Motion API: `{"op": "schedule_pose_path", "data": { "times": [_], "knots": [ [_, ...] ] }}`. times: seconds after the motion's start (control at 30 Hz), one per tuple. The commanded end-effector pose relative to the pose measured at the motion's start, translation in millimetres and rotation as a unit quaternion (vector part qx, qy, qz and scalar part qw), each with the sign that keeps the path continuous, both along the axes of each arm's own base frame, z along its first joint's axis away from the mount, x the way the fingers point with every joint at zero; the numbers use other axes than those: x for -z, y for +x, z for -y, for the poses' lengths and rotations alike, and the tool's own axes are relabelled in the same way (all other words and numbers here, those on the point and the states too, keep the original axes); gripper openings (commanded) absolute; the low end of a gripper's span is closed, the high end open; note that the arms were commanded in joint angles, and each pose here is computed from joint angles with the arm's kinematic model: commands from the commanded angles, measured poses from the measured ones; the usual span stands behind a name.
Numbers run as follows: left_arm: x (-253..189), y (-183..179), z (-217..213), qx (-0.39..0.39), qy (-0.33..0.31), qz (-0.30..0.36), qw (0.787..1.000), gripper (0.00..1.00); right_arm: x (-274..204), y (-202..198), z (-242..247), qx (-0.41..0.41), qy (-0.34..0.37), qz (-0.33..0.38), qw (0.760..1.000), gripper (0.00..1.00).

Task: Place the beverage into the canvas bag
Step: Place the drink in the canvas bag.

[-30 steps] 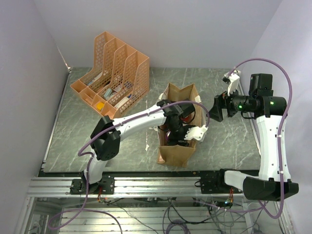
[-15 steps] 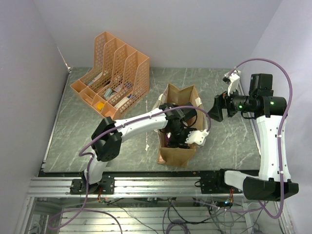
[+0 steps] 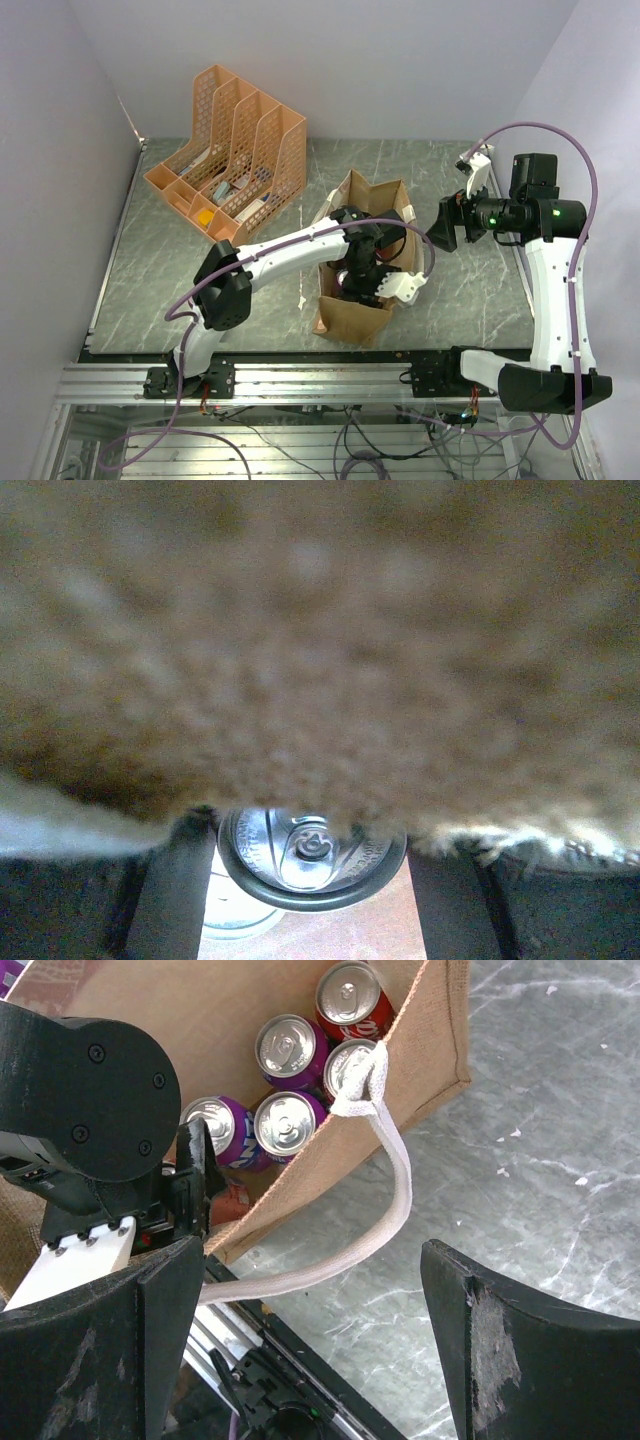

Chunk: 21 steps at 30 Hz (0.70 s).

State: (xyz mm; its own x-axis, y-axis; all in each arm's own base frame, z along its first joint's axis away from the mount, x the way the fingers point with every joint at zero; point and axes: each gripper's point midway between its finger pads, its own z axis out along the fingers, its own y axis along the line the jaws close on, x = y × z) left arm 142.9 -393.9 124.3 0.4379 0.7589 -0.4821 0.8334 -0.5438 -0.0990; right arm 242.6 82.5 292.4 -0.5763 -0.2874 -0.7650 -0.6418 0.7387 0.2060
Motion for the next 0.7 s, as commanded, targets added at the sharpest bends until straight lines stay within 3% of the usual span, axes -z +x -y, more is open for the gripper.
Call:
{"op": "schedule_pose_path", "data": {
  "times": [0.0,0.37,0.67],
  "knots": [
    [-12.2,-34.7,-34.7,0.015,0.072,-0.05,0.996,0.07,-5.1,-1.0,0.4,0.005,0.006,0.012,1.0,0.89],
    [-15.9,-31.9,-55.9,-0.005,0.1,-0.027,0.995,0.07,-5.2,-0.3,0.6,0.005,0.005,0.012,1.0,0.89],
    [-51.7,-32.7,-52.0,-0.012,0.057,-0.022,0.998,0.07,-4.5,-0.8,1.1,0.006,0.004,0.012,1.0,0.89]
  ]
}}
